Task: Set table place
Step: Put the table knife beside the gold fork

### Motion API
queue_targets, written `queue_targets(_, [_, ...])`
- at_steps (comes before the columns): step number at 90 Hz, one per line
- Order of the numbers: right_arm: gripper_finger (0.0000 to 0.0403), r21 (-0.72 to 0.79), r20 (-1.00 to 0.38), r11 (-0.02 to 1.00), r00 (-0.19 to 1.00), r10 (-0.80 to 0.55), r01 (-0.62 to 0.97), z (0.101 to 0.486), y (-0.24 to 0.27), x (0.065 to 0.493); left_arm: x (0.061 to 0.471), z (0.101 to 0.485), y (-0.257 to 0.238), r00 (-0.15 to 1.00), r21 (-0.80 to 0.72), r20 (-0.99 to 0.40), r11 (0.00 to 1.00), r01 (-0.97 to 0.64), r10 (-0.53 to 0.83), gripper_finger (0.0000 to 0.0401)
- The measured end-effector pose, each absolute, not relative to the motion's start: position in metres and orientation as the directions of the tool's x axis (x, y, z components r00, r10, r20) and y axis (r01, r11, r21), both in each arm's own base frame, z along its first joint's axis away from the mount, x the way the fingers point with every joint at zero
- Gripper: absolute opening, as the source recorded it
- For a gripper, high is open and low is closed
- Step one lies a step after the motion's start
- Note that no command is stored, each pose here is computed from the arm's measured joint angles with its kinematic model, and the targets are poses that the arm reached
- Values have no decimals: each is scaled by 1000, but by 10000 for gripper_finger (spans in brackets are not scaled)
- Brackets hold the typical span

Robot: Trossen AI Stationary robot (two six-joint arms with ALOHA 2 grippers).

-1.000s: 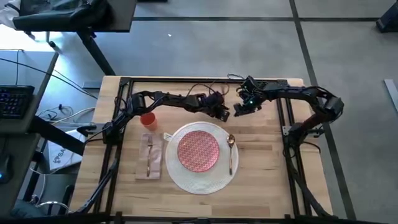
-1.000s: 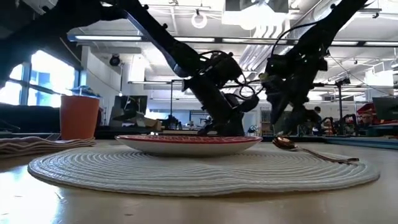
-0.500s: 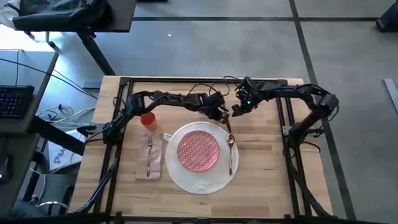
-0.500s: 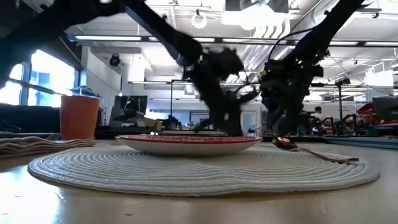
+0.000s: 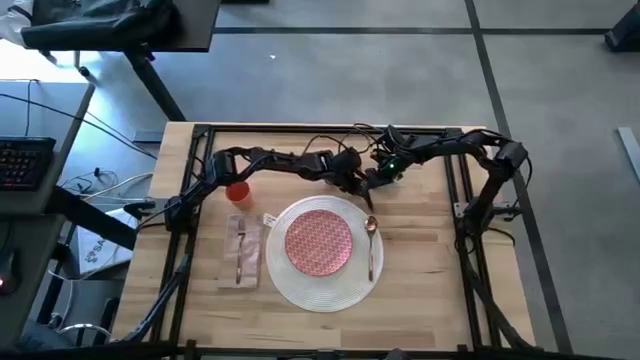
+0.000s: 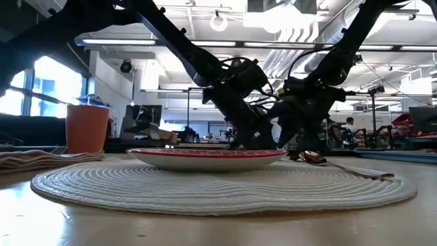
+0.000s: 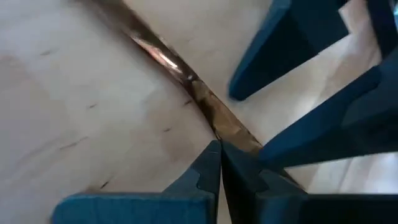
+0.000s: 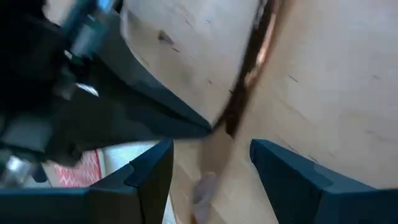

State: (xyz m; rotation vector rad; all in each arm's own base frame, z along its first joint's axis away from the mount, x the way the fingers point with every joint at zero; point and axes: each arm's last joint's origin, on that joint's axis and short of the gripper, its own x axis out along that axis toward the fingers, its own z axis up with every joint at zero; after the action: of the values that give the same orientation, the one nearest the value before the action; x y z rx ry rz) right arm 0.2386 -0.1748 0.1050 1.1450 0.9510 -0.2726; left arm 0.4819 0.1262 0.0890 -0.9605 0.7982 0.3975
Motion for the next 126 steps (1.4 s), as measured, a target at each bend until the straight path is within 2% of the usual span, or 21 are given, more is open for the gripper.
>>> queue_targets(51, [208, 693, -717, 432, 613, 331, 577, 94, -174, 242, 485, 85, 123, 667, -560, -745, 544, -624, -1, 0])
queue_targets(81, [202, 712, -688, 508, 626, 367, 485, 94, -173, 242, 489, 86, 118, 689, -546, -724, 580, -605, 37, 0])
queue_targets(93, [167, 701, -694, 547, 617, 372, 458, 93, -172, 242, 489, 85, 118, 688, -539, -725, 590, -602, 40, 0])
queue_targets(126, [21, 619, -763, 639, 542, 353, 456, 90, -167, 238, 488, 85, 122, 692, -519, -721, 639, -568, 30, 0])
